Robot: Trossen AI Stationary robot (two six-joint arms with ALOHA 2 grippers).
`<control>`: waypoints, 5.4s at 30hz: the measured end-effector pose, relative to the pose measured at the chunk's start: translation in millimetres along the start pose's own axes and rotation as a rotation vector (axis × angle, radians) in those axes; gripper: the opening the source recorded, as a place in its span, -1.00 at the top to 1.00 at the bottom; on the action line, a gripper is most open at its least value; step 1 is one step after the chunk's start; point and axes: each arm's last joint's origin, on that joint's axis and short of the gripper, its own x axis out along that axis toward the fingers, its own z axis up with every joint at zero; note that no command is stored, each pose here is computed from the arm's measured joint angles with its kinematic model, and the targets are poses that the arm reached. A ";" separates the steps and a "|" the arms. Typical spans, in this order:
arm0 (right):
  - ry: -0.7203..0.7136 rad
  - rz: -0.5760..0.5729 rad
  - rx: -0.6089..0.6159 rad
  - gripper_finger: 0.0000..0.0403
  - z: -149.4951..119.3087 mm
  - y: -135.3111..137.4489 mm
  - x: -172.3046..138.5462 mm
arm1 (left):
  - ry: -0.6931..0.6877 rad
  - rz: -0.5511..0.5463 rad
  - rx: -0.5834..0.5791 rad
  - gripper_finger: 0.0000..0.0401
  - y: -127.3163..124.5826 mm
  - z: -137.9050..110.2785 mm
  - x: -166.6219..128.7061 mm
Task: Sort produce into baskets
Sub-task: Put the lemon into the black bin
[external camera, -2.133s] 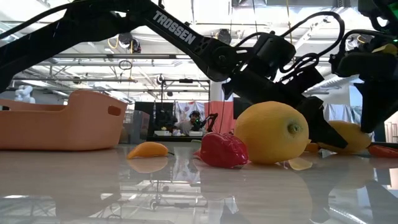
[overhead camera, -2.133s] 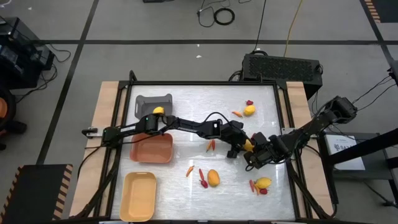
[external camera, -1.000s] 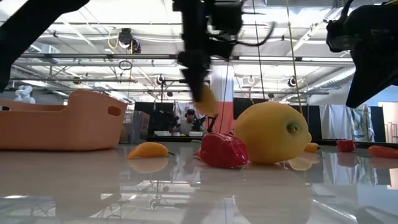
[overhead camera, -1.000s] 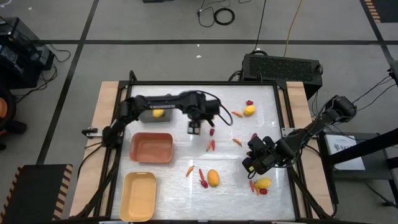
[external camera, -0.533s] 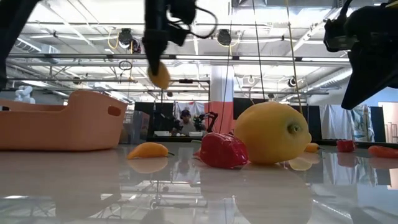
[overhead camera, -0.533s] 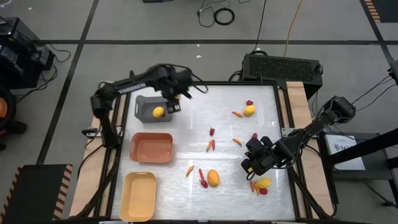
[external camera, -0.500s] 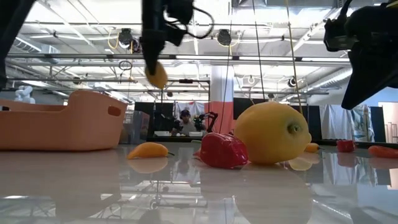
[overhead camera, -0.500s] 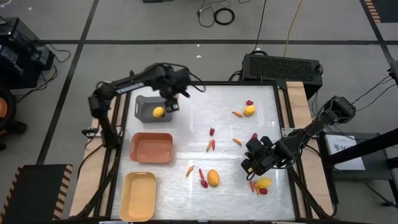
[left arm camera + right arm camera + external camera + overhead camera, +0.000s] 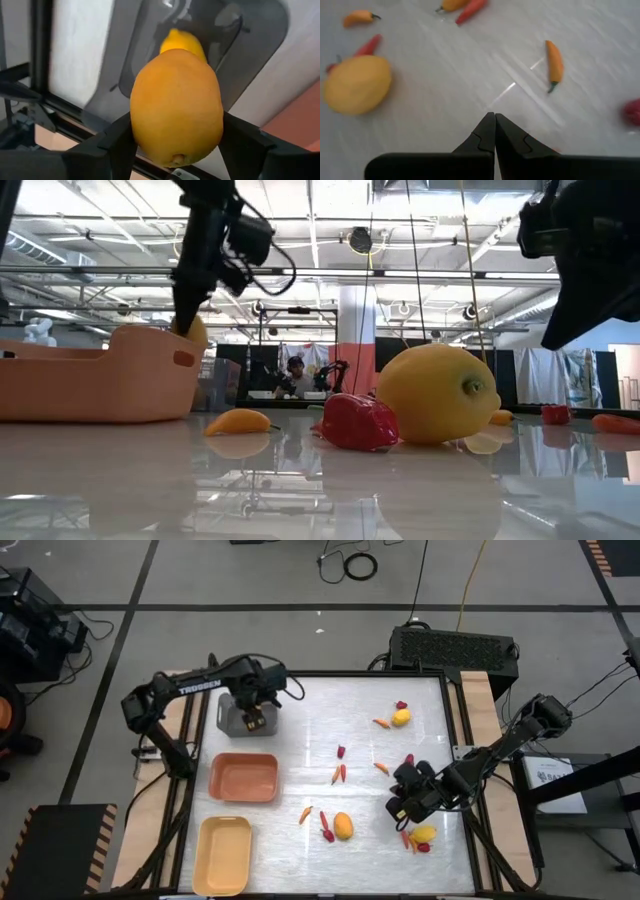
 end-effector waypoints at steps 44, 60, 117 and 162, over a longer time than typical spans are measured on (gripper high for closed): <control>-0.061 0.042 -0.021 1.00 3.5 5.4 0.0 | -0.473 -0.224 0.185 -0.46 -48.3 41.3 -18.8; -0.064 0.037 -0.043 1.00 3.5 5.1 0.0 | -1.192 -0.347 0.343 -0.46 -132.0 98.5 -54.0; -0.348 -0.429 0.188 1.00 14.4 -85.8 -60.9 | -1.385 -0.160 -0.001 -0.46 -203.5 308.6 55.3; -0.279 -0.561 0.352 1.00 25.7 -104.5 -48.0 | -1.229 -0.147 0.125 -0.46 -190.5 295.0 32.2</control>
